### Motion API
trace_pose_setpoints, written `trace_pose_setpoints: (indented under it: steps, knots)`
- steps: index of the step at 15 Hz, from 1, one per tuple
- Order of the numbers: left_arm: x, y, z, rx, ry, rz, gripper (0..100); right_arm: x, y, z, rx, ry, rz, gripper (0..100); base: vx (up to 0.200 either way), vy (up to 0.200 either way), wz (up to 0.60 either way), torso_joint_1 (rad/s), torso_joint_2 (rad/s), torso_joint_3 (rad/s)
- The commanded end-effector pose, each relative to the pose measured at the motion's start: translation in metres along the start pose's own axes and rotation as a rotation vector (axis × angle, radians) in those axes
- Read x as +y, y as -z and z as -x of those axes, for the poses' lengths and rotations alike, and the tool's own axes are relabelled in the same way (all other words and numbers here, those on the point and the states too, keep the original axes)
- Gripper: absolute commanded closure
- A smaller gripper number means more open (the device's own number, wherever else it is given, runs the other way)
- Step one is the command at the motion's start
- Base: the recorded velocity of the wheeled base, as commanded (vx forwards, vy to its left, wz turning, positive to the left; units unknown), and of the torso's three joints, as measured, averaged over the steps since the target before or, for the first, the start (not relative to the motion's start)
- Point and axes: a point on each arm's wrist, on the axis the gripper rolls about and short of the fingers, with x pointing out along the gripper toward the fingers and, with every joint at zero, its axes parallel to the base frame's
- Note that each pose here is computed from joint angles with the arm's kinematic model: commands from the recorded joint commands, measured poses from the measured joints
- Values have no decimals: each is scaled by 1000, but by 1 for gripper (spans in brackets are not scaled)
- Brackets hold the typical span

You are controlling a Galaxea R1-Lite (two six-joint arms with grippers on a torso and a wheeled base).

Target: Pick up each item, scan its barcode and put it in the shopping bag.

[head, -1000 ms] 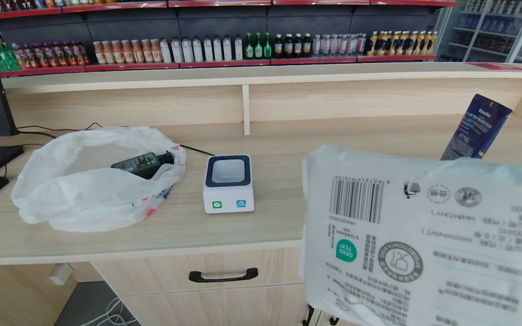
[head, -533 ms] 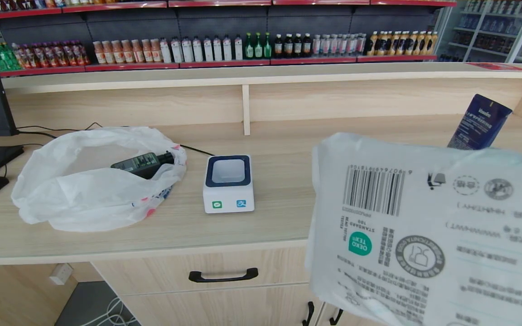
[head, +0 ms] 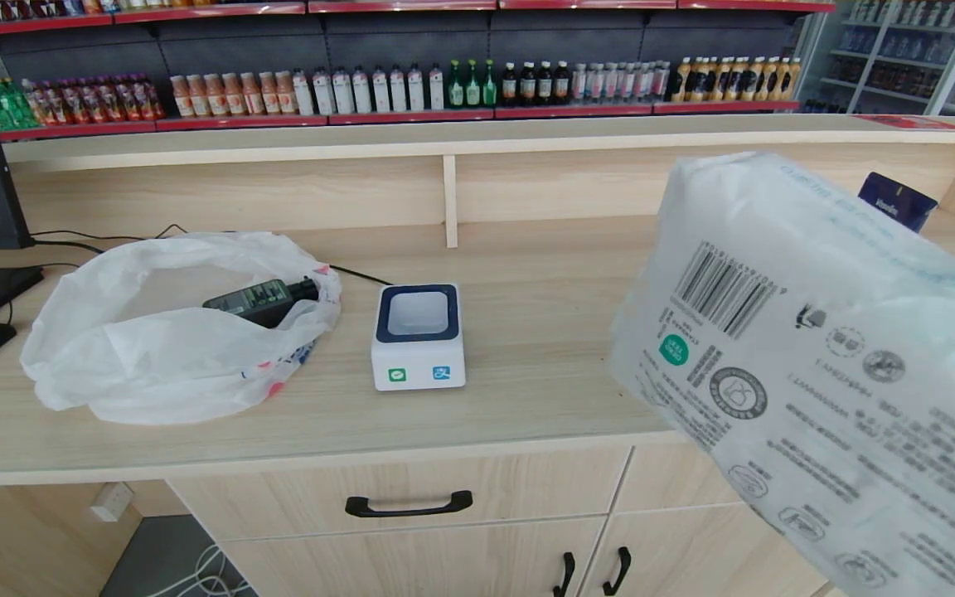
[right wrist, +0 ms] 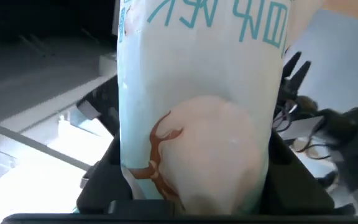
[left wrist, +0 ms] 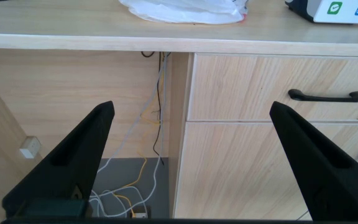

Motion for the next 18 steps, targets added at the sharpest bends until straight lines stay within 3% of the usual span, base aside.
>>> trace_pose_setpoints:
  steps: [1,2,3,5,8,9,10,11,16,18]
  knots:
    - [0,0,0,0,0,0,0,-22,10,9,4,75,178,100,0,0,0,0,0,0]
    - [0,0,0,0,0,0,0,-40,16,14,33,136,397,100,0,0,0,0,0,0]
    - [0,0,0,0,0,0,0,-52,16,15,52,170,524,100,0,0,0,0,0,0]
    - [0,0,0,0,0,0,0,-86,-2,14,38,319,833,100,0,0,0,0,0,0]
    - [0,0,0,0,0,0,0,-104,-17,10,-85,535,1035,100,0,0,0,0,0,0]
    - [0,0,0,0,0,0,0,-105,-24,10,-202,696,1117,100,0,0,0,0,0,0]
    - [0,0,0,0,0,0,0,-101,-27,9,-254,725,1141,100,0,0,0,0,0,0]
    - [0,0,0,0,0,0,0,-90,-36,-1,-373,775,1208,100,0,0,0,0,0,0]
    - [0,0,0,1,0,-1,0,-55,-81,-20,-699,918,1460,100,0,0,0,0,0,0]
    - [0,0,0,1,0,-1,0,-57,-77,-16,-715,964,1437,100,0,0,0,0,0,0]
